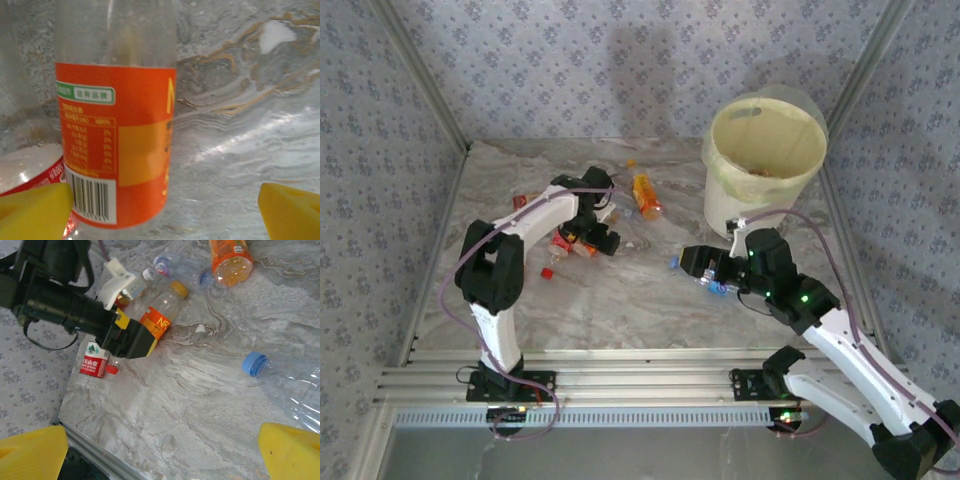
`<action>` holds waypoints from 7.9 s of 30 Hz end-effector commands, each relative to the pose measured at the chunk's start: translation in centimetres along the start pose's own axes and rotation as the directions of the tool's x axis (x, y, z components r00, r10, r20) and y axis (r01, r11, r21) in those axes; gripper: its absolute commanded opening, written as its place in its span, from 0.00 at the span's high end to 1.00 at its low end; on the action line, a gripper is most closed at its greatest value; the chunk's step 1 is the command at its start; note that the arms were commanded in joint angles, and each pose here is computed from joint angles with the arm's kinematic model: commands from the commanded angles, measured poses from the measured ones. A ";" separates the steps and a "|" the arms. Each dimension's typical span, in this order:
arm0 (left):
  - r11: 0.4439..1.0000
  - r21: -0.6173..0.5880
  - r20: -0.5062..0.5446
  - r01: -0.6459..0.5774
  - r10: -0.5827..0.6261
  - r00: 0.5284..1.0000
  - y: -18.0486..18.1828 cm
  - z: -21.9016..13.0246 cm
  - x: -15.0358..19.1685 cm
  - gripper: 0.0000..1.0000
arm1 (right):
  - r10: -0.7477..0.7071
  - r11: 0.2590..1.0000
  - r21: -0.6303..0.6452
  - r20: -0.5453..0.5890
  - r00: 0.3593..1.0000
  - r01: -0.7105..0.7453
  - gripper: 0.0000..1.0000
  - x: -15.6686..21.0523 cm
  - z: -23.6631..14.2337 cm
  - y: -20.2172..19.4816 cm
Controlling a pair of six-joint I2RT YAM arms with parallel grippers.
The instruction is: Put the plastic bottles in the bin
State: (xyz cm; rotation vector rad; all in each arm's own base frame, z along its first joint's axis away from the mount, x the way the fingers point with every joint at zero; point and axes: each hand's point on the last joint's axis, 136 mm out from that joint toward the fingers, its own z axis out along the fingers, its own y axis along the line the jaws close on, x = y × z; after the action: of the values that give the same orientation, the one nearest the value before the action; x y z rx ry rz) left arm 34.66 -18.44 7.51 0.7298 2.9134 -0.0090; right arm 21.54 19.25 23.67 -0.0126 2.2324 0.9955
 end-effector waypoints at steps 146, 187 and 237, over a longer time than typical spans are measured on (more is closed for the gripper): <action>0.934 0.350 0.666 -0.070 -0.196 0.720 -9.7 -18.8 11.5 0.00 | -0.332 0.700 0.706 0.185 0.925 0.110 0.59 -32.4 -2.0 -11.7; 0.972 0.186 0.514 0.142 -0.220 0.829 -4.4 -16.1 11.4 0.00 | -0.249 0.889 0.441 0.245 0.937 0.121 0.19 -22.5 -5.6 -4.0; 0.927 -0.073 -0.063 0.368 -0.372 0.926 9.3 1.6 4.9 0.00 | -0.154 0.987 -0.045 0.010 0.988 0.154 0.00 0.9 0.9 3.9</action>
State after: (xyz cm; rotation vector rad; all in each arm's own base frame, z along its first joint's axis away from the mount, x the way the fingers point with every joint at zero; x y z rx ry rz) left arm 34.24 -8.04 5.80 0.1558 3.0625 0.0602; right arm 20.31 23.04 25.48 -0.2242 2.1688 0.9658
